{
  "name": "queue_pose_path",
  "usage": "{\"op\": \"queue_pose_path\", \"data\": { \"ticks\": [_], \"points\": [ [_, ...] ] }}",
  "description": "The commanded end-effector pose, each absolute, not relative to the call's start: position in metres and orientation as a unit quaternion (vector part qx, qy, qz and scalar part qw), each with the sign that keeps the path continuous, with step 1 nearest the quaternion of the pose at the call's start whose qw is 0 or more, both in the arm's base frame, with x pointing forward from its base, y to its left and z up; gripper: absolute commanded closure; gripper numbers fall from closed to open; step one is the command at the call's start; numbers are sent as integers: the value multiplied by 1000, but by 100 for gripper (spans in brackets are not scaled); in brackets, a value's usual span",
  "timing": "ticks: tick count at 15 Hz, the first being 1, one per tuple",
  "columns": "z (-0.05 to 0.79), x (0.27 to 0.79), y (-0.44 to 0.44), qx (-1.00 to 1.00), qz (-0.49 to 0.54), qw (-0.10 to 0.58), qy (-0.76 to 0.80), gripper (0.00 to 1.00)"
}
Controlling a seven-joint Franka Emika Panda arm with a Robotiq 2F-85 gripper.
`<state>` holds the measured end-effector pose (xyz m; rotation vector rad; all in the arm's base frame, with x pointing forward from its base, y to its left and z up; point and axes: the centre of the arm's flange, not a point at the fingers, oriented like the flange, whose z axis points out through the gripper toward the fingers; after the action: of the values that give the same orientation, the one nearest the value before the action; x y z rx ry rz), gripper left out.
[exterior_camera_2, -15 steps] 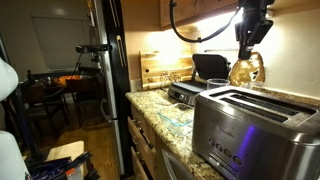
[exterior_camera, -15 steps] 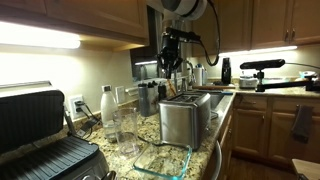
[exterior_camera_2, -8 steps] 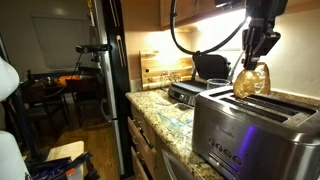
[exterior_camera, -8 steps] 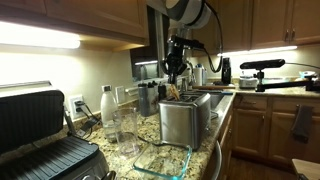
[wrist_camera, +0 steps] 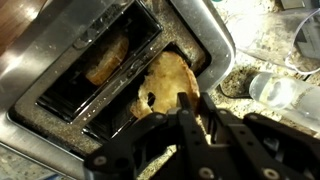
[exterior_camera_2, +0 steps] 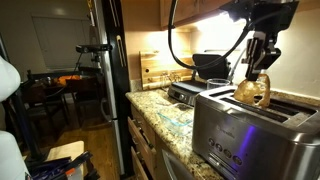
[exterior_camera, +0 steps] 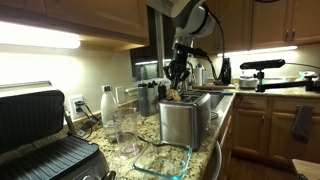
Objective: Put the slices of bread in the toaster
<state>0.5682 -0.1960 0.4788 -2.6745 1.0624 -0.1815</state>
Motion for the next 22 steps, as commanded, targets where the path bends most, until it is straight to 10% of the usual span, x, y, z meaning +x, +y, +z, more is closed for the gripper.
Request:
{"op": "queue_pose_path", "data": {
  "ticks": [1,2,12,13,16,22],
  "points": [
    [476,539,-196,-909,-77,149,383,96],
    [476,538,-196,-908,-78,151,384,60],
    [491,526,-161,-941,-65,136,304,3],
    [483,553,-181,-931,-68,138,332,20],
    [488,548,-166,-937,-68,139,313,3],
    [487,546,-166,-939,-67,138,309,3]
  ]
}}
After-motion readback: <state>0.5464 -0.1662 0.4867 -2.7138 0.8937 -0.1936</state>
